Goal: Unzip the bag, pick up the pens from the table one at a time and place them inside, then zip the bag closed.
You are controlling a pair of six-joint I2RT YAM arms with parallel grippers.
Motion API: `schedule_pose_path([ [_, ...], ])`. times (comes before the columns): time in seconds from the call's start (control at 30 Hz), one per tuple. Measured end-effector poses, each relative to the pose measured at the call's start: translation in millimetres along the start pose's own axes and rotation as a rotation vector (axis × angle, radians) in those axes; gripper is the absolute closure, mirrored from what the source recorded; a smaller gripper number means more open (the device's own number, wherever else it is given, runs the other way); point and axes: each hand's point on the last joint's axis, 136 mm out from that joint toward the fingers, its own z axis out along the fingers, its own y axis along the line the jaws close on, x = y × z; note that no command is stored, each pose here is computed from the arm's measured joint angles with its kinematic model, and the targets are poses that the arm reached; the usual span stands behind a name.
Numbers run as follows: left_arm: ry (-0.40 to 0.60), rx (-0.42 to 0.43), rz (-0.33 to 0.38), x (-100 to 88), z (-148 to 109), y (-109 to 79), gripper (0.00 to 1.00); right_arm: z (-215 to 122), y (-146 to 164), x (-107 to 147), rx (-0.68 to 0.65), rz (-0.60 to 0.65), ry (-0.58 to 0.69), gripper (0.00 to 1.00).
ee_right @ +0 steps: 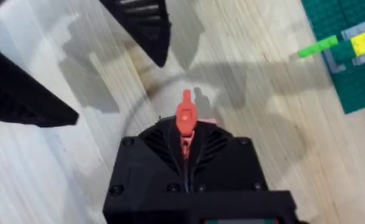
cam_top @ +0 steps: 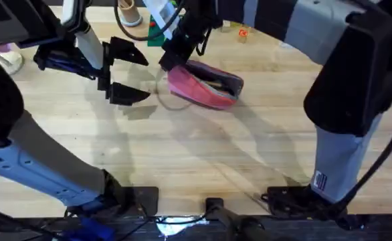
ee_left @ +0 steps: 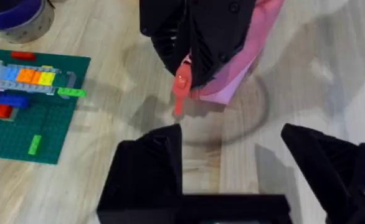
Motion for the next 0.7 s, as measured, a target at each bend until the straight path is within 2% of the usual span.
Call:
schedule_pose_path([
  [0.1,0.002,-0.016,-0.005,3.5,1,5.9,0.007,0,2,-5,-0.012,0.012,-0.023,0.967],
  [0.2,-0.024,-0.019,-0.061,11.9,8,12.1,0.007,0,3,-7,-0.020,0.018,-0.029,0.967],
  [0.3,-0.091,-0.009,-0.142,20.3,18,15.7,0.007,0,3,-7,-0.021,0.021,-0.031,0.967],
  [0.43,-0.197,-0.023,-0.200,24.0,27,24.4,0.007,0,3,-7,-0.021,0.021,-0.032,0.967],
  [0.5,-0.247,-0.036,-0.208,21.4,29,28.9,0.007,0,3,-7,-0.021,0.021,-0.032,0.967],
  [0.7,-0.333,-0.044,-0.162,2.1,37,35.9,0.007,0,3,-7,-0.021,0.021,-0.032,0.967],
])
